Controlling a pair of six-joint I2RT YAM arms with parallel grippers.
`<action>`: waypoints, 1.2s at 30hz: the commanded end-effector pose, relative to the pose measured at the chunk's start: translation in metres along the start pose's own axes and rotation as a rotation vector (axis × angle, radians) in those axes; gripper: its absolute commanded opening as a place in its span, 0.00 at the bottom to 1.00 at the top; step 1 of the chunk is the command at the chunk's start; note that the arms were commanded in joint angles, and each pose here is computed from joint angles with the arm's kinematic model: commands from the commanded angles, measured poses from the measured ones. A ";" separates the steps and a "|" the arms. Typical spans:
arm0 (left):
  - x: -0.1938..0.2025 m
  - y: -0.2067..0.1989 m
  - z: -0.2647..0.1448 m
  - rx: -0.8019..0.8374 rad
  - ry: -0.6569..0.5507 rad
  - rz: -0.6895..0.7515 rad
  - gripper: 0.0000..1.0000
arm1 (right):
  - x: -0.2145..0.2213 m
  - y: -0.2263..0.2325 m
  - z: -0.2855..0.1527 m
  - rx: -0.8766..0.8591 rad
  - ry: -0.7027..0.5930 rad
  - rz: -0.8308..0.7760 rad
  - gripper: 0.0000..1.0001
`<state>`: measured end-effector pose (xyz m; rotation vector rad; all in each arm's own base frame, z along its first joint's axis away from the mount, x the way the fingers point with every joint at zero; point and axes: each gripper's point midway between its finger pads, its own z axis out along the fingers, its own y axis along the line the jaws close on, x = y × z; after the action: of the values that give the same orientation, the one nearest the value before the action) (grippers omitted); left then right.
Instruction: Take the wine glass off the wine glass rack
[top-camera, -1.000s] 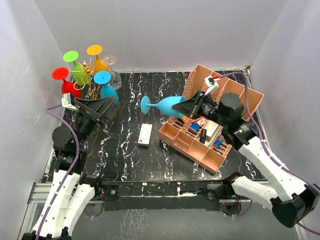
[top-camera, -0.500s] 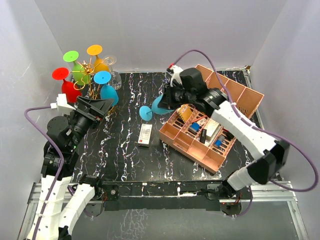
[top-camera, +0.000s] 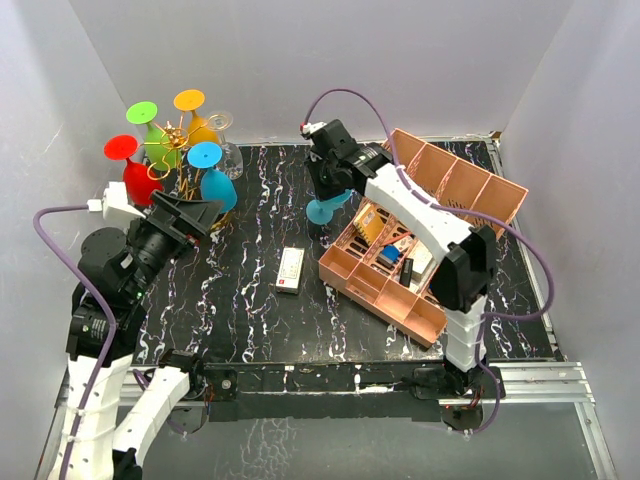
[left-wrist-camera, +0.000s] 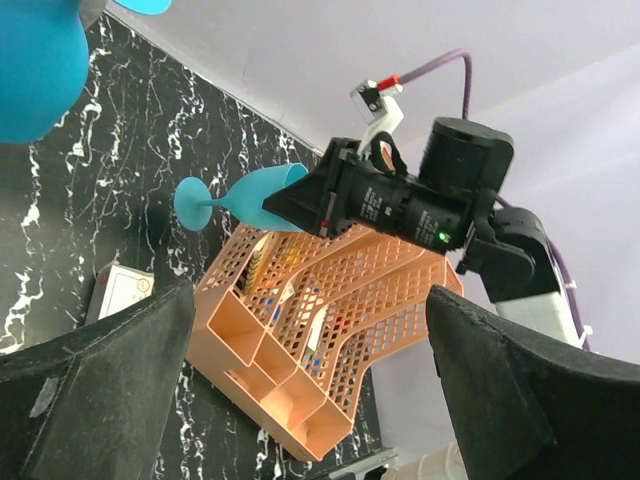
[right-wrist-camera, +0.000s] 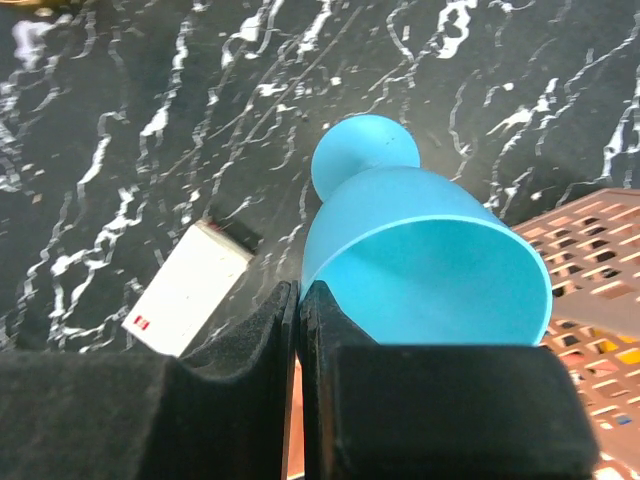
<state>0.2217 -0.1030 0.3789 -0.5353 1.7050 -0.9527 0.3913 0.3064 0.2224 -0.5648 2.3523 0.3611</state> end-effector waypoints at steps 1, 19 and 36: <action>-0.010 0.000 -0.011 -0.031 -0.032 0.074 0.97 | -0.035 -0.023 -0.003 0.122 -0.065 -0.037 0.08; -0.014 0.003 -0.019 -0.051 -0.051 0.117 0.97 | -0.021 -0.055 0.037 0.138 0.031 0.001 0.15; -0.018 0.004 -0.020 -0.071 -0.067 0.124 0.97 | -0.054 -0.036 0.002 0.047 -0.065 0.009 0.65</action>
<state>0.2106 -0.0843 0.3751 -0.5070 1.7330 -0.7963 0.4492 0.2860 0.1853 -0.5338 2.4535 0.2235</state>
